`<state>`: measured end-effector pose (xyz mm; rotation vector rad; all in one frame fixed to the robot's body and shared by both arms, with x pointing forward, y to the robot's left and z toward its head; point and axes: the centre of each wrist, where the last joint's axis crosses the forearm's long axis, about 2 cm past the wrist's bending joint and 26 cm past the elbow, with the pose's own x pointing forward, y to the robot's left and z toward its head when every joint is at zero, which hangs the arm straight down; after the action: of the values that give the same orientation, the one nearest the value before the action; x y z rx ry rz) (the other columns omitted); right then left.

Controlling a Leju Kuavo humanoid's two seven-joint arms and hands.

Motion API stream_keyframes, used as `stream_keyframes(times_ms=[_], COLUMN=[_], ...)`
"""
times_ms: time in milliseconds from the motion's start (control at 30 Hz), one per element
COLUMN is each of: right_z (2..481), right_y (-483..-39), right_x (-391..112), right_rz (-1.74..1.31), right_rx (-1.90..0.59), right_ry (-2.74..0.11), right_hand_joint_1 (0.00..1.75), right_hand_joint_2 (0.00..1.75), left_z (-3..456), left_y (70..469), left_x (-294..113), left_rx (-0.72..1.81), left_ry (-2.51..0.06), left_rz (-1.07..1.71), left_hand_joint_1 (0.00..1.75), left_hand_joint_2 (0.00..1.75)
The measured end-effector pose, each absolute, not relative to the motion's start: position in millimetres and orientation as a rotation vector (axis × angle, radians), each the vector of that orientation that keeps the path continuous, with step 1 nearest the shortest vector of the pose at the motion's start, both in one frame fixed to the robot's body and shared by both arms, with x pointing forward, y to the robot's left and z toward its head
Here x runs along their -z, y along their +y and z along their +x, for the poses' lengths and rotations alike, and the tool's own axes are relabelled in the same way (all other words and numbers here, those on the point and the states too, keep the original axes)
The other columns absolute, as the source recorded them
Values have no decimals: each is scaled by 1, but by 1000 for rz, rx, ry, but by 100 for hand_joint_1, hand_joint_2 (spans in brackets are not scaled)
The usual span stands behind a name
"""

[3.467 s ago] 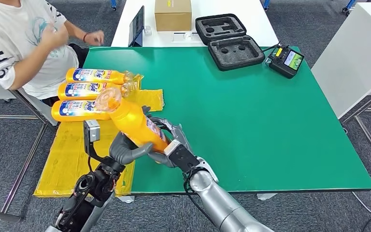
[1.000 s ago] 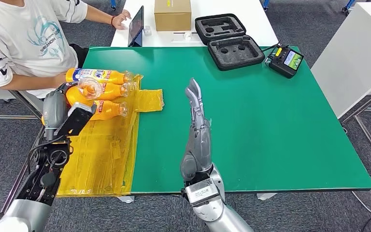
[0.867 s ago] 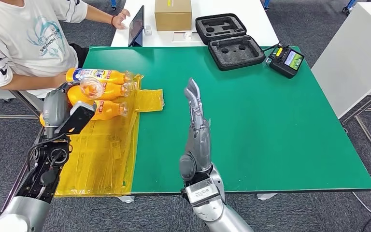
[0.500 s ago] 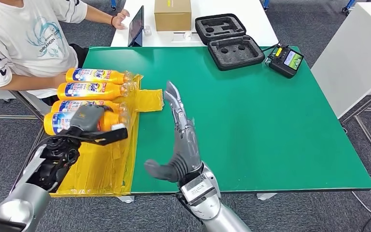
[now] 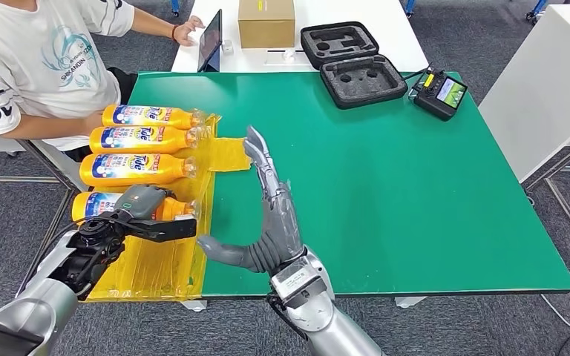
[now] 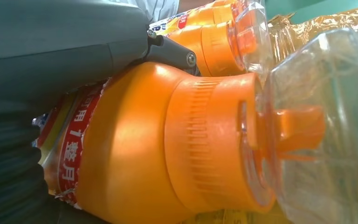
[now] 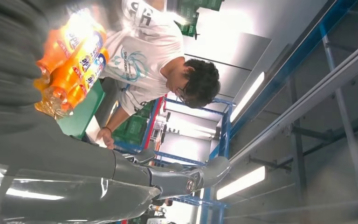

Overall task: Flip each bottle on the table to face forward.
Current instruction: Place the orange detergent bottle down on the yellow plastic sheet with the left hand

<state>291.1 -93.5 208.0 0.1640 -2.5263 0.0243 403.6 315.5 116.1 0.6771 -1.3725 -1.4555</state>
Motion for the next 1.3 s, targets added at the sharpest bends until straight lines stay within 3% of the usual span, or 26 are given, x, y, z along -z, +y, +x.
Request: stream_keyframes(times_ms=[200,233,333,367,467,900,1300], right_z=[292,292,293,293,293,294,294], right_y=[-92,-92,-91,-91,-91,-89,-88], right_x=[-206,-206,-205,-205,-203,-193,-188], right_rz=[165,164,161,159,156,152,136], right_rx=[-30,-32,-40,-43,-52,-87,-103], right_ry=[-2518,-2518,-2516,-2516,-2512,-2478,-2463], right_hand_joint_1=[0,0,0,0,0,0,0], right_hand_joint_2=[175,175,175,175,175,175,175], left_z=[405,406,406,406,405,398,393], left_y=[316,316,316,316,316,313,310], left_x=[-116,-116,-117,-117,-115,-107,-101], left_rx=[1480,1480,1466,1457,1421,932,729], left_ry=[-1350,-1351,-1360,-1364,-1381,-1507,-1551], left_rz=[605,591,551,536,451,-72,-179], left_hand_joint_1=[171,136,11,2,0,0,0], left_hand_joint_2=[175,175,175,131,0,0,0])
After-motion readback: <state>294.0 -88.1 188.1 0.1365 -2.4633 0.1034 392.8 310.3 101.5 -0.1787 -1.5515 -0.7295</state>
